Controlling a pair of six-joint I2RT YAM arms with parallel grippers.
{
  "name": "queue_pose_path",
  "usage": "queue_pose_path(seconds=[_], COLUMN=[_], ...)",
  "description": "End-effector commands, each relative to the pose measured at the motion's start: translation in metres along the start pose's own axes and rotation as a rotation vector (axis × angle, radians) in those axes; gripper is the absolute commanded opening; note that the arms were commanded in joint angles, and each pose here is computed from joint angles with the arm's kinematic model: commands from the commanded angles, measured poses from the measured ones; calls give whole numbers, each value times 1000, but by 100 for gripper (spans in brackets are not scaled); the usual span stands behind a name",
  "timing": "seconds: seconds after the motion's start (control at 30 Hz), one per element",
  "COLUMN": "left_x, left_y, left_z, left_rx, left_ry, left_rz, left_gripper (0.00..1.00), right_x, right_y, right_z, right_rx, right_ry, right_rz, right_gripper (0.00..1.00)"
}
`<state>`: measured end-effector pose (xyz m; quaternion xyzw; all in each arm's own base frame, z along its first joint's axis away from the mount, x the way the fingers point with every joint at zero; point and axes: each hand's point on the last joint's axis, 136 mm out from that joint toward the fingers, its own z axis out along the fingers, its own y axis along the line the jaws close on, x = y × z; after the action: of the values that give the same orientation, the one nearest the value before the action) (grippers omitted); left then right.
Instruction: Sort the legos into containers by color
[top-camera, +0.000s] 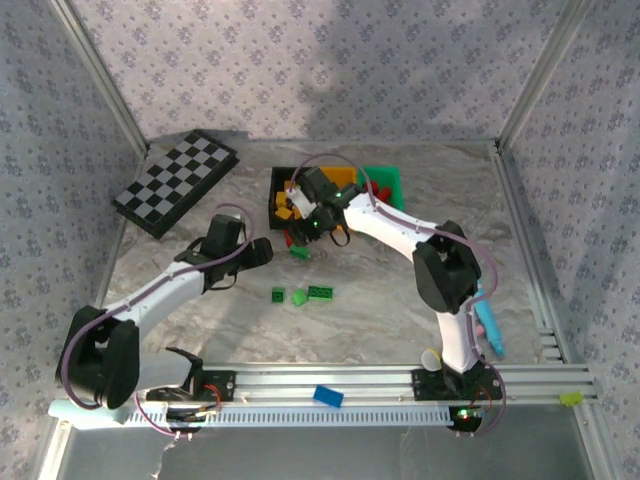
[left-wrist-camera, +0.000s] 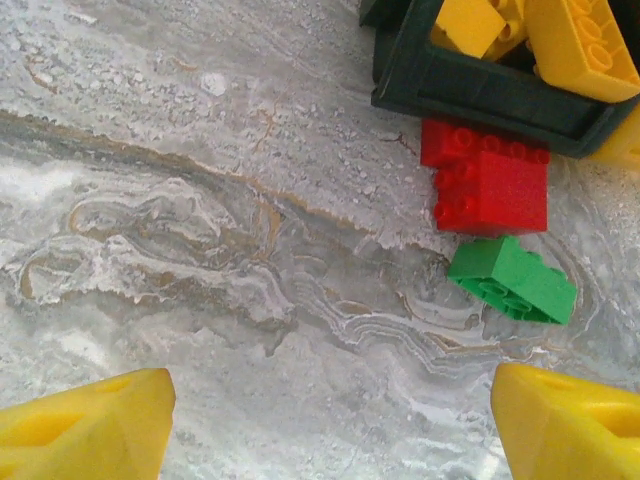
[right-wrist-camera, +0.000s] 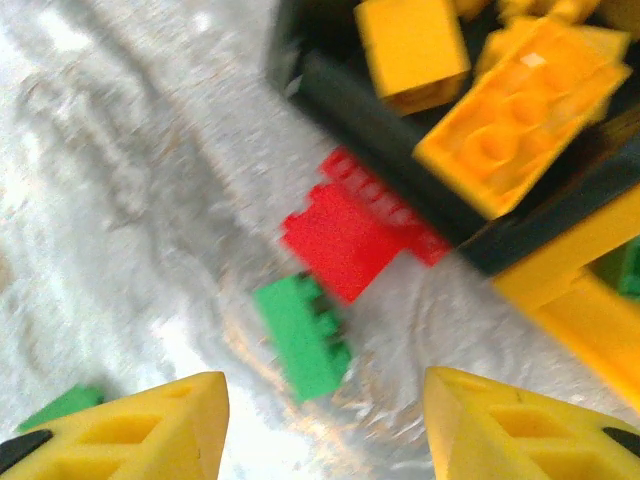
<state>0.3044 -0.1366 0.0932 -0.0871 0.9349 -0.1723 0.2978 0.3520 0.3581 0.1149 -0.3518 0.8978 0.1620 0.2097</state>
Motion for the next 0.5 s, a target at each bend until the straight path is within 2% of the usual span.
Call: queue_pose_path(seconds=[0.0,0.47], left_x=[4,55], left_y=[-4,-19], left_z=[-7,-23], left_rx=[38,69], left_ry=[-6,131], left_rz=[-12,39], left_gripper=[83,81], right_x=[12,23], right_y=[8,6], right_z=[5,53], right_rx=[-12,-29], right_ry=[19,107], right_rz=[-35,-55], right_gripper=[55,56])
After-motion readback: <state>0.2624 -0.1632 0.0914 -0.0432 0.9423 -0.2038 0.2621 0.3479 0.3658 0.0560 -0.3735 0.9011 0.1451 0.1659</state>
